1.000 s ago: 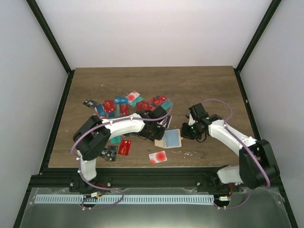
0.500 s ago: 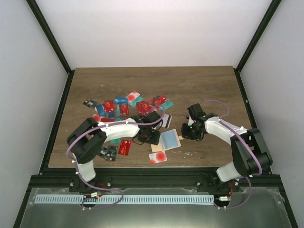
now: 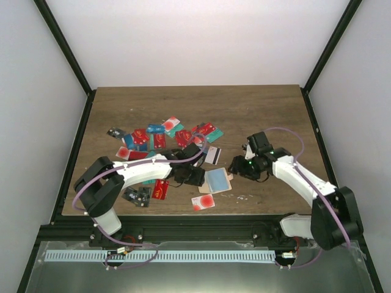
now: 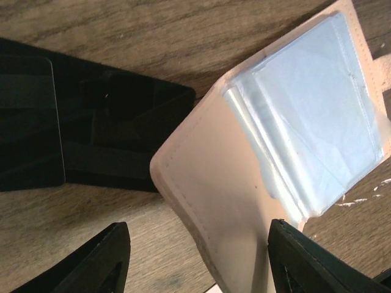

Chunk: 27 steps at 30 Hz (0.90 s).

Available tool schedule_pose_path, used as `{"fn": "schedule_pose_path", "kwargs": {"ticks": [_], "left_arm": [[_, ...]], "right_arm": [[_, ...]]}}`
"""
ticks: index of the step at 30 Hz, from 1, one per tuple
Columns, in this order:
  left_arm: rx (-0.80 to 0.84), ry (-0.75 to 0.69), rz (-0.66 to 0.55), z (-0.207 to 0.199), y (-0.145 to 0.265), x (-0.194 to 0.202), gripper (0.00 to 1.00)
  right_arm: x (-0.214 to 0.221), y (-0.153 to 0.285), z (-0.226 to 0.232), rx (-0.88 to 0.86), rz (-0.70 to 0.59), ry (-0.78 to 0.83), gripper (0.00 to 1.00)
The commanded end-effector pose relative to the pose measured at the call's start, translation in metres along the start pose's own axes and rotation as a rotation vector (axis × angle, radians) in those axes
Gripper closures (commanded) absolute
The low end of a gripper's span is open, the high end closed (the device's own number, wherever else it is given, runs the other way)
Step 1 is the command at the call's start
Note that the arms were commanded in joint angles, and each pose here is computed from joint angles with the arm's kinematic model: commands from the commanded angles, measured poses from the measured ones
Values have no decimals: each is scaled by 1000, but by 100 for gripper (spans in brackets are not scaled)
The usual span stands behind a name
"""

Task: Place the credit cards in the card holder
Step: Open the card holder at the center of the board.

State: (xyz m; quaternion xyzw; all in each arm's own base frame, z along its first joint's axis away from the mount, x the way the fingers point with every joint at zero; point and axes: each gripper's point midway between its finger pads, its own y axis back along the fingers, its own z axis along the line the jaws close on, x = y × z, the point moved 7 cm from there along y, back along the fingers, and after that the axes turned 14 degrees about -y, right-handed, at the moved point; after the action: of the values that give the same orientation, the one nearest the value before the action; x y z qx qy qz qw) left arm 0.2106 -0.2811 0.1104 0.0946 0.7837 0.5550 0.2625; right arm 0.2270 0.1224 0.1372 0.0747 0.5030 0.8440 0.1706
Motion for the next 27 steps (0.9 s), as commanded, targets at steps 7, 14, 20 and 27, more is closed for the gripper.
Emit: {"fn": "schedule_pose_path", "kwargs": {"ticks": [7,14,20,27], "left_arm": [[29,-22,-11,-5,8,12,34],[93,-61,-7,-14,0,22,34],[190,-40,-33,-22,-6,25,34],[240,-70,-10,-24,-15,37,35]], "right_arm": [[52,27,0,-214,112,-150,32],[93,16,-9,-314,213,-251,31],[111,3,-22,-324,248,-322,31],[131,-4,-28,-312,273,-403,30]]}}
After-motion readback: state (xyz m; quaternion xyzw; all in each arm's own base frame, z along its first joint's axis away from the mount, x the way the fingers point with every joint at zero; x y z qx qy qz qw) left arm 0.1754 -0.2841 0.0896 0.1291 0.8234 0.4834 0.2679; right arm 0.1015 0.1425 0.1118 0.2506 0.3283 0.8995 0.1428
